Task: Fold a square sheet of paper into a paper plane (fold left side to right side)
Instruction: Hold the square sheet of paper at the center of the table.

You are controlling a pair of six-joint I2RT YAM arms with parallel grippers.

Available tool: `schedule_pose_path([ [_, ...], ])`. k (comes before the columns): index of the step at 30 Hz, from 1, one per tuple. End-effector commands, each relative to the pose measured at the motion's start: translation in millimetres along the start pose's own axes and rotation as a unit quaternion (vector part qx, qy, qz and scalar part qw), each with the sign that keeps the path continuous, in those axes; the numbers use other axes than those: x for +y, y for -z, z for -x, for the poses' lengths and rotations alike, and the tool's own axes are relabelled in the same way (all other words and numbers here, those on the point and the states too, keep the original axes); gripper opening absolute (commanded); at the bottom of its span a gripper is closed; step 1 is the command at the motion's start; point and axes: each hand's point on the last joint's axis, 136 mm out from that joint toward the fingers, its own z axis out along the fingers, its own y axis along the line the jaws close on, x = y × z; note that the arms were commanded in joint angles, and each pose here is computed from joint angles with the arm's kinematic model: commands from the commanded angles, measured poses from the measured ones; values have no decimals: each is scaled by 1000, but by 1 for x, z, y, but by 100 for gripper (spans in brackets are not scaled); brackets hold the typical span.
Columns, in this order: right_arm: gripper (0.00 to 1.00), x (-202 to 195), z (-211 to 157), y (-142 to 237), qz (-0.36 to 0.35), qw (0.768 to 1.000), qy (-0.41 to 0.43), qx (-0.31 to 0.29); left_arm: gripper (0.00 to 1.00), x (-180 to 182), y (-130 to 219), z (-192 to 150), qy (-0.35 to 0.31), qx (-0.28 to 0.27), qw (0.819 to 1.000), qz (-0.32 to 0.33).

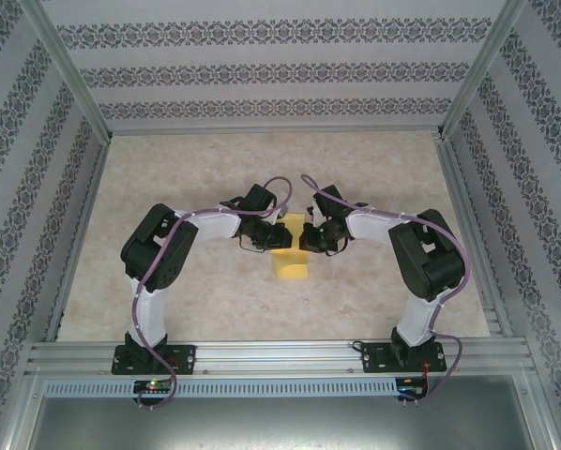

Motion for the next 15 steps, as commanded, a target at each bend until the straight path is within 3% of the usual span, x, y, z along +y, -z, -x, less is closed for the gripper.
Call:
schedule_pose_path([
  [1, 0, -4, -6, 2, -7, 1000, 0, -2, 22, 16, -4, -14, 9, 14, 999, 30],
  [9, 0, 24, 38, 36, 67, 994, -1, -91, 22, 21, -8, -19, 10, 19, 999, 39],
  [15, 0, 40, 60, 21, 96, 992, 1, -86, 22, 20, -9, -19, 9, 20, 999, 39],
])
